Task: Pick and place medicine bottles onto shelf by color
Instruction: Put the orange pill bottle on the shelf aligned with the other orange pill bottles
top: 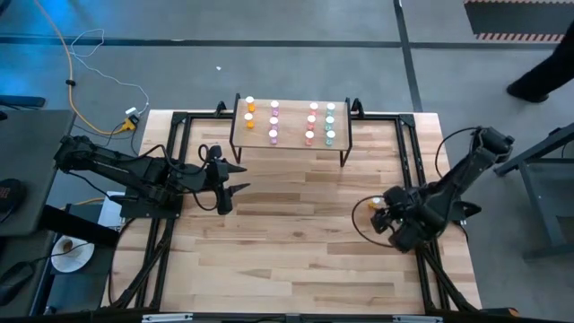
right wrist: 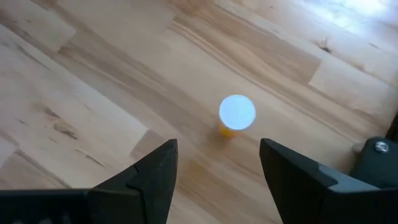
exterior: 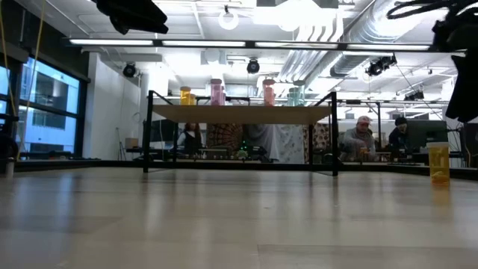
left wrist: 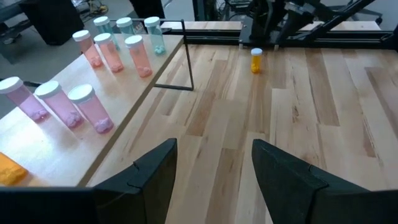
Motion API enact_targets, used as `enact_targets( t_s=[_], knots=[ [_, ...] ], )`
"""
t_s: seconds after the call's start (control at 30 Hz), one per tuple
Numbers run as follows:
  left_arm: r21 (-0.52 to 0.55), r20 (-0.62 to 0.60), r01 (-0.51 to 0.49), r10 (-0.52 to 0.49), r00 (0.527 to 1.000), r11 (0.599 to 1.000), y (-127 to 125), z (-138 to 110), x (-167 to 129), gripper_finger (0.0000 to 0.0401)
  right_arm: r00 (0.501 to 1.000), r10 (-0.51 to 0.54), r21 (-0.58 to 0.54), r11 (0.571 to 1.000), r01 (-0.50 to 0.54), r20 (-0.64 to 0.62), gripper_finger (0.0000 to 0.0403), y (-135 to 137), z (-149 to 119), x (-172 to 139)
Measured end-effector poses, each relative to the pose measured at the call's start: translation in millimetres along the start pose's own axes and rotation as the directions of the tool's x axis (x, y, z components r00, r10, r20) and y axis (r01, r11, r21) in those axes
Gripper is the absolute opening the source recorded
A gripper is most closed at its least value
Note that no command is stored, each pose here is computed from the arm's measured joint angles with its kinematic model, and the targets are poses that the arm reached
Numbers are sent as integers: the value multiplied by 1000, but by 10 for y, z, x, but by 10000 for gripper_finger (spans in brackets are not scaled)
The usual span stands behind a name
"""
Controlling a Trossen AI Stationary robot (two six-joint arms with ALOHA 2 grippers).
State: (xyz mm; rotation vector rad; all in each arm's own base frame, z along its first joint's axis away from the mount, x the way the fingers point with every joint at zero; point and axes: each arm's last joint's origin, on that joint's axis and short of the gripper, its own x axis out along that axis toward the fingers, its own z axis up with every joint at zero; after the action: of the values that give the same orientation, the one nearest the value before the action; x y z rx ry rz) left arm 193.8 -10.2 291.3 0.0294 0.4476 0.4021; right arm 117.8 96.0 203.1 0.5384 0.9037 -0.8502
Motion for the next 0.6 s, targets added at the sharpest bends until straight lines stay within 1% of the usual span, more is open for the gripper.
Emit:
enact_targets(
  t_s=[0.23,0.43,0.6],
  knots=[
    [0,0,0,0,1000,1000,0,0,0,200,993,16,46,999,-22,114,220,60,-216,6],
    [0,0,-1,1,1000,1000,0,0,1,200,986,-38,105,994,21,161,220,129,-333,108],
    [0,0,-1,1,1000,1000,1,0,0,200,973,-96,182,982,57,209,220,184,-423,224]
  ],
)
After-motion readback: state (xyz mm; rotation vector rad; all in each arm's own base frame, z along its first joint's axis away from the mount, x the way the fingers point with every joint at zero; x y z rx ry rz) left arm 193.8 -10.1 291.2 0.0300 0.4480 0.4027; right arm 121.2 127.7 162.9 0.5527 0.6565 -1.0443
